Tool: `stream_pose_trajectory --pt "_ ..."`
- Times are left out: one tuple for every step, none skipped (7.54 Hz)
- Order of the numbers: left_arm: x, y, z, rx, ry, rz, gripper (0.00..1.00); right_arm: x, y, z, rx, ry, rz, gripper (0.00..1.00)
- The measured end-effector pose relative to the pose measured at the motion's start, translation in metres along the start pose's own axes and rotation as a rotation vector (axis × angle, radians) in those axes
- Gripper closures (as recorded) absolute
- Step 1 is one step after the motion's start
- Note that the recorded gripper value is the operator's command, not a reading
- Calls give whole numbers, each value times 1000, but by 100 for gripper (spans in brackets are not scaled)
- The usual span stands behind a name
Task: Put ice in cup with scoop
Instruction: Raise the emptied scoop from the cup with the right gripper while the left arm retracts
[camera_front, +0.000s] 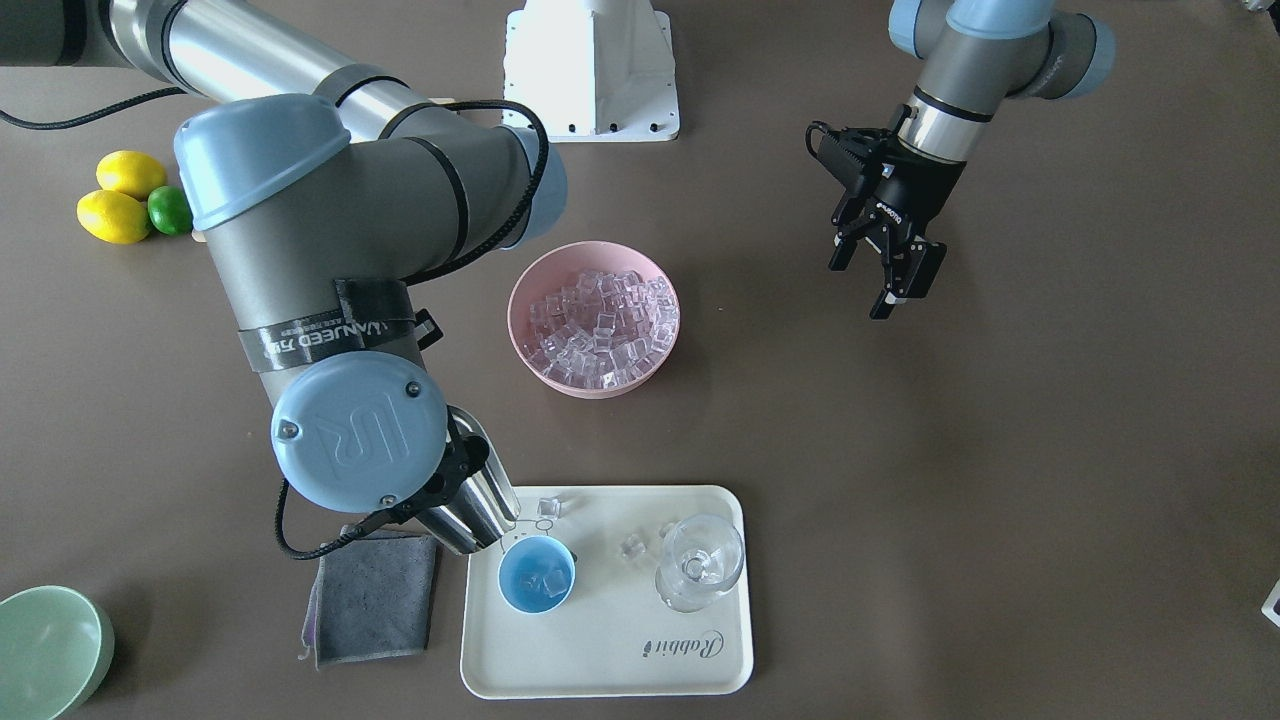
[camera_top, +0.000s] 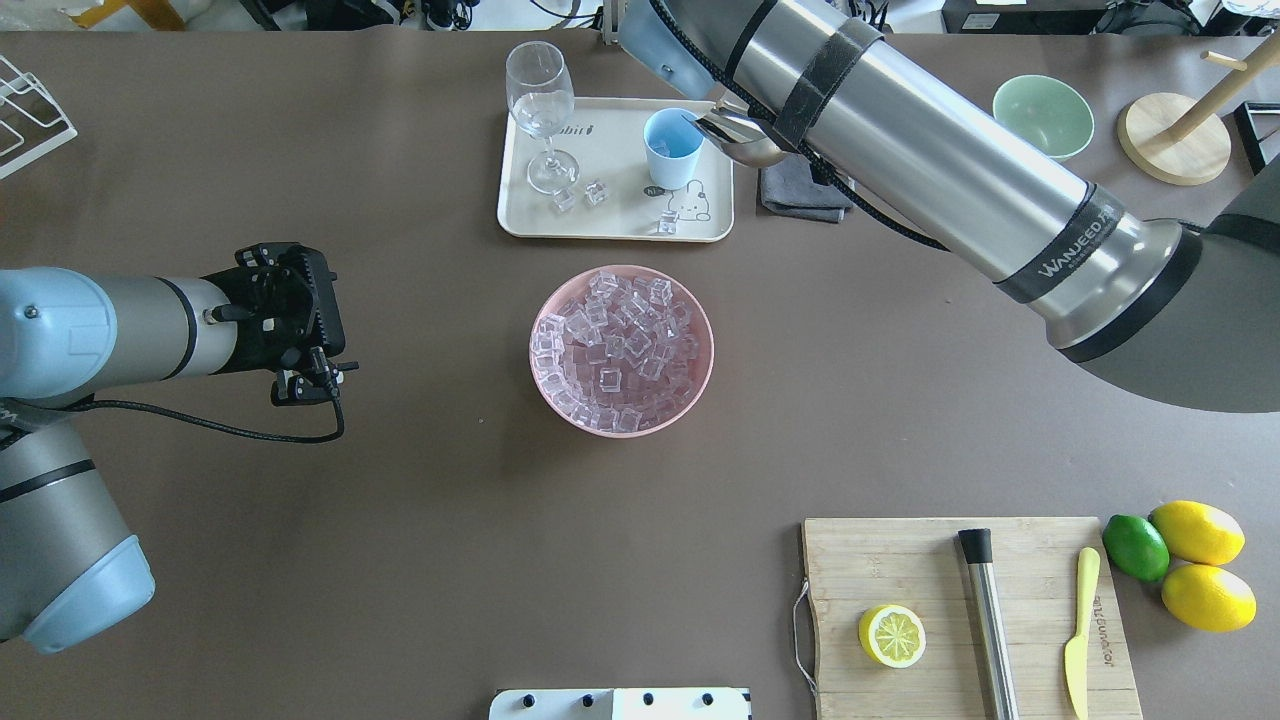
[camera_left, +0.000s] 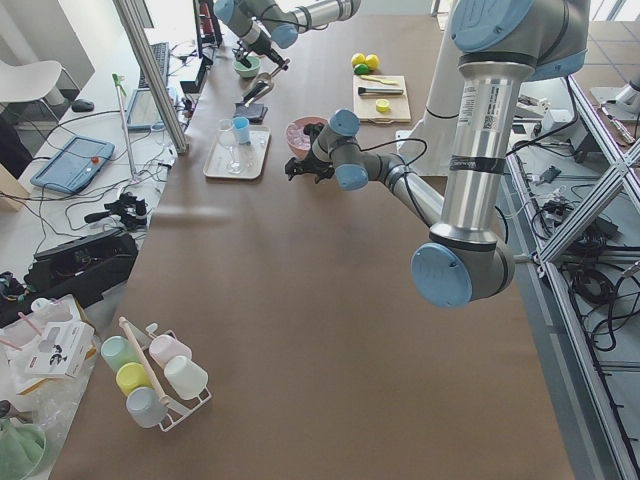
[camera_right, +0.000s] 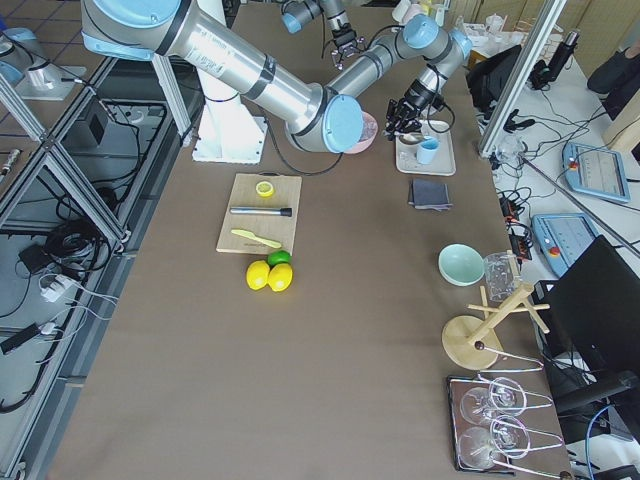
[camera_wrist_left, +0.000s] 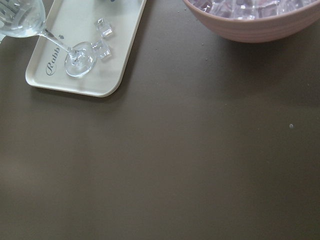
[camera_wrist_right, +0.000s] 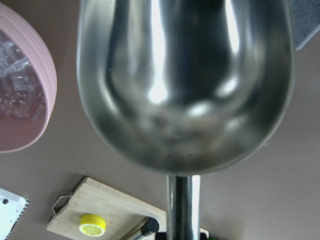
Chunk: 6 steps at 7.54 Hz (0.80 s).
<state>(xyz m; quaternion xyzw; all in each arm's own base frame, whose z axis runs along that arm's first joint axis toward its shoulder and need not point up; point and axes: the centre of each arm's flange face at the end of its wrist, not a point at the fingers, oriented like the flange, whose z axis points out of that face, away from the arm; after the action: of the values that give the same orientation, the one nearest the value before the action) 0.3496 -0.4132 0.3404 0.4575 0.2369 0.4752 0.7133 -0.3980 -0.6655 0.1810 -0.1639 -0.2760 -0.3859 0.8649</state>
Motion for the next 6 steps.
stream_pose_trajectory --pt "0 6 -3 -25 2 -4 2 6 15 13 22 11 -14 100" --pt "-3 13 -6 -58 2 -13 2 12 27 25 35 22 -18 100" --pt "-8 24 -11 -93 -1 -26 2 21 42 42 45 24 -18 100" --pt "-17 39 -16 -125 8 -48 2 33 71 69 68 25 -14 100" --pt "-30 58 -23 -166 29 -86 2 42 112 98 106 31 18 100" --pt "-46 79 -29 -214 46 -133 2 46 147 121 142 33 51 100"
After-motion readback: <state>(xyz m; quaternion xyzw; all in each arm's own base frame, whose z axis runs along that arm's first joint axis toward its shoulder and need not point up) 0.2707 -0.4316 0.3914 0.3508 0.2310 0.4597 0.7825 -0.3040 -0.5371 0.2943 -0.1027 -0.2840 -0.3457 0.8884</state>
